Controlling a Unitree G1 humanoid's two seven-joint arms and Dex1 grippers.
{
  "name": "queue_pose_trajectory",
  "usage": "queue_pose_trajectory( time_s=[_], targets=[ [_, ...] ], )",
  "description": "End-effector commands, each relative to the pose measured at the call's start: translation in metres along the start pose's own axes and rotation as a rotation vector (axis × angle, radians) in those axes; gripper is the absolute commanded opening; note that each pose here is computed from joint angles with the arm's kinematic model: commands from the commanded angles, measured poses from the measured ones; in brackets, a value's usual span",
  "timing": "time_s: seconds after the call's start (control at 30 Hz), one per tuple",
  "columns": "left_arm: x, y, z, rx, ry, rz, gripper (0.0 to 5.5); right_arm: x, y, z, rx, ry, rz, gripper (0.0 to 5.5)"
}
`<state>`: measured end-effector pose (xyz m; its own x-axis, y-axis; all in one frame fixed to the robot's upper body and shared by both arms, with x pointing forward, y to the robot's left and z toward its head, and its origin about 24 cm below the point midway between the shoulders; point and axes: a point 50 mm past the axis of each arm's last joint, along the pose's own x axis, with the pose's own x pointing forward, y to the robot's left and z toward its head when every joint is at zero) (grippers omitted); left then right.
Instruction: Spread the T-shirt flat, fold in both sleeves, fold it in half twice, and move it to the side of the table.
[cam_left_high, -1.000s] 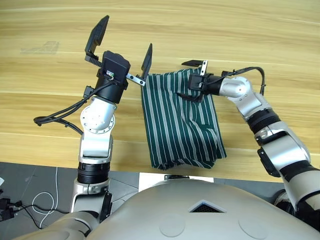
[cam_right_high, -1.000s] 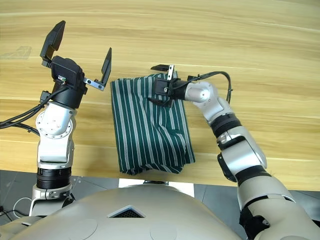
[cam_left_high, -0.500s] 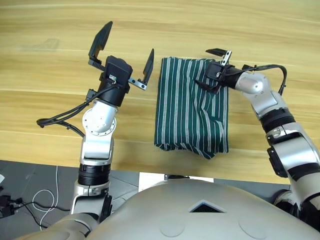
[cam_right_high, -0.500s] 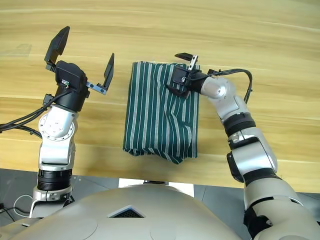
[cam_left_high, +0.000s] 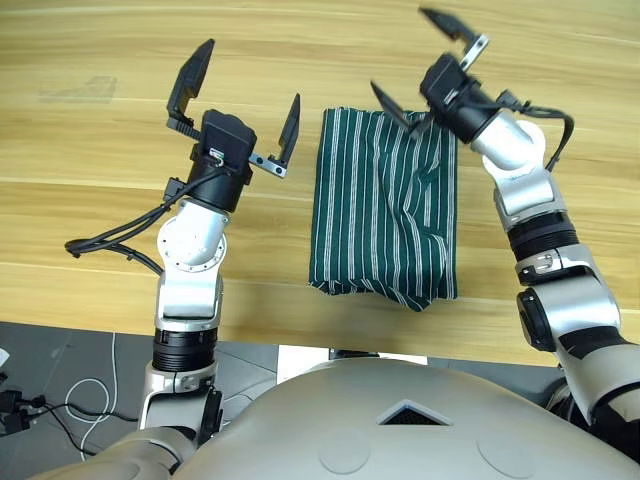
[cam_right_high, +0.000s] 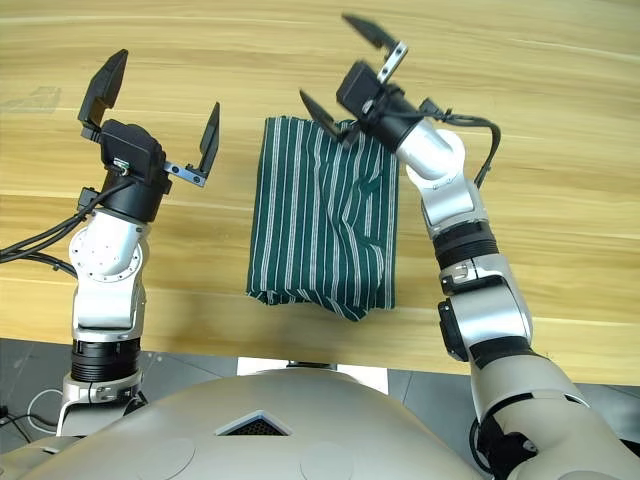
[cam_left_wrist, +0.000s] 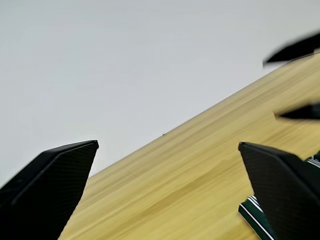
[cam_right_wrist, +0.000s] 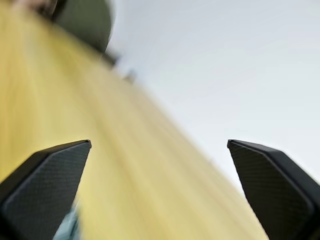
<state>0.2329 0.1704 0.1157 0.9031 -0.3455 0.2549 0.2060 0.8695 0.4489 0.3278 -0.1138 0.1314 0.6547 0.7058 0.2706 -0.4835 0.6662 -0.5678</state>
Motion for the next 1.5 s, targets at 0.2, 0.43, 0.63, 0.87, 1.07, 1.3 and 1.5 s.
queue_pose_trajectory(
  time_s=[0.2,0.43,0.63,0.87,1.07,1.3,1.5],
  targets=[
    [-0.039,0.032,-0.009,0.424,0.119,-0.331,5.20,-0.091,-0.020,0.015,-0.088,0.056,0.086,5.05],
    [-0.053,0.023,0.008,0.910,-0.058,-0.833,5.20,-0.152,-0.017,0.035,-0.626,-0.027,0.600,5.05],
    [-0.086,-0.009,-0.016,0.952,-0.171,-1.109,5.20,-0.210,0.033,0.006,-0.573,-0.038,0.991,5.05],
    [-0.106,-0.012,-0.033,0.973,-0.193,-1.184,5.20,-0.231,0.048,-0.002,-0.540,-0.059,1.134,5.05],
    [-0.107,-0.026,-0.039,0.928,-0.215,-1.172,5.20,-0.208,0.051,0.001,-0.565,-0.110,1.093,5.05],
    [-0.100,-0.048,-0.047,0.860,-0.267,-1.218,5.20,-0.177,0.060,0.001,-0.585,-0.195,1.079,5.05],
    [-0.100,-0.054,-0.051,0.827,-0.264,-1.265,5.20,-0.177,0.059,0.002,-0.581,-0.196,1.076,5.05]
  ],
)
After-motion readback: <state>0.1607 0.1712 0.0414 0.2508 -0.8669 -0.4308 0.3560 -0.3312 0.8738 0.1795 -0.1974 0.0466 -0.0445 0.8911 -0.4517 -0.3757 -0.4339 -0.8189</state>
